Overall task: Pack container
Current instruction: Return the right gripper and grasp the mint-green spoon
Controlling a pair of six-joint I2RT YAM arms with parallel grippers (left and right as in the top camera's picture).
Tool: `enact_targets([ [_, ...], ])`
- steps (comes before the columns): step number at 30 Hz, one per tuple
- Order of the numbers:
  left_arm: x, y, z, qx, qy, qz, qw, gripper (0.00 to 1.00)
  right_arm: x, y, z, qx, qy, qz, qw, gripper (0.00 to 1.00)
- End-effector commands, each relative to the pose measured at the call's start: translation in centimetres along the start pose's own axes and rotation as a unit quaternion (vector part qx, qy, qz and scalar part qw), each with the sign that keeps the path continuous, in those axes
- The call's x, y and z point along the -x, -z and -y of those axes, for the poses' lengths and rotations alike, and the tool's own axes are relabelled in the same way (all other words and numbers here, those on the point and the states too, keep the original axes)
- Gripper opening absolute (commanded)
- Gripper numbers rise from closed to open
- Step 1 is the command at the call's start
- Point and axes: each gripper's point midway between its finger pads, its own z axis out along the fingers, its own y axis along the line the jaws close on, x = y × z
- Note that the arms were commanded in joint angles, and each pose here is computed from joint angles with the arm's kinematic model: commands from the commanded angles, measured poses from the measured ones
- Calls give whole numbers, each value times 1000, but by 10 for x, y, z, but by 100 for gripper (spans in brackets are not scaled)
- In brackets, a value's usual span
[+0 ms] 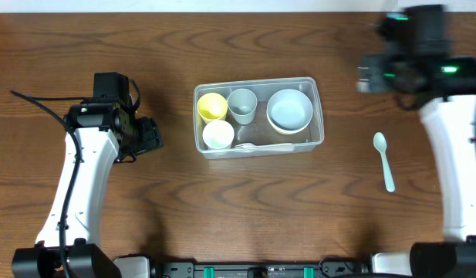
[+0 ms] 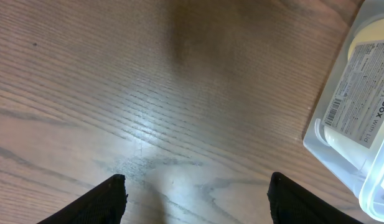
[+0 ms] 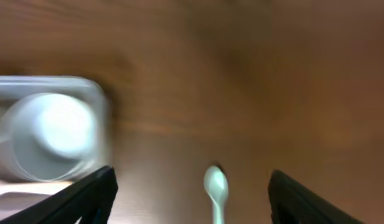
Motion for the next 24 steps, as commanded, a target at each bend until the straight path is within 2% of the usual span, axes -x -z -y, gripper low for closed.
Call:
enact_targets([
  [1,6,5,-1,0,-4,9,1000,74,-40,-29,31,-5,-55,-77,996,83],
  [4,8,5,0,-1,-4,12,1000,74,-80,-54,50,-10,-48,-137,989,87],
  [9,8,5,0,-1,-4,12,1000,74,-132,-101,51,-1,-35,-199,979,95],
  [16,8,5,0,-1,-4,12,1000,73,-193,-155,42,18,-15,-289,957,94],
  [24,8,5,0,-1,-4,13,1000,74,-222,-178,37,27,-19,-344,938,90],
])
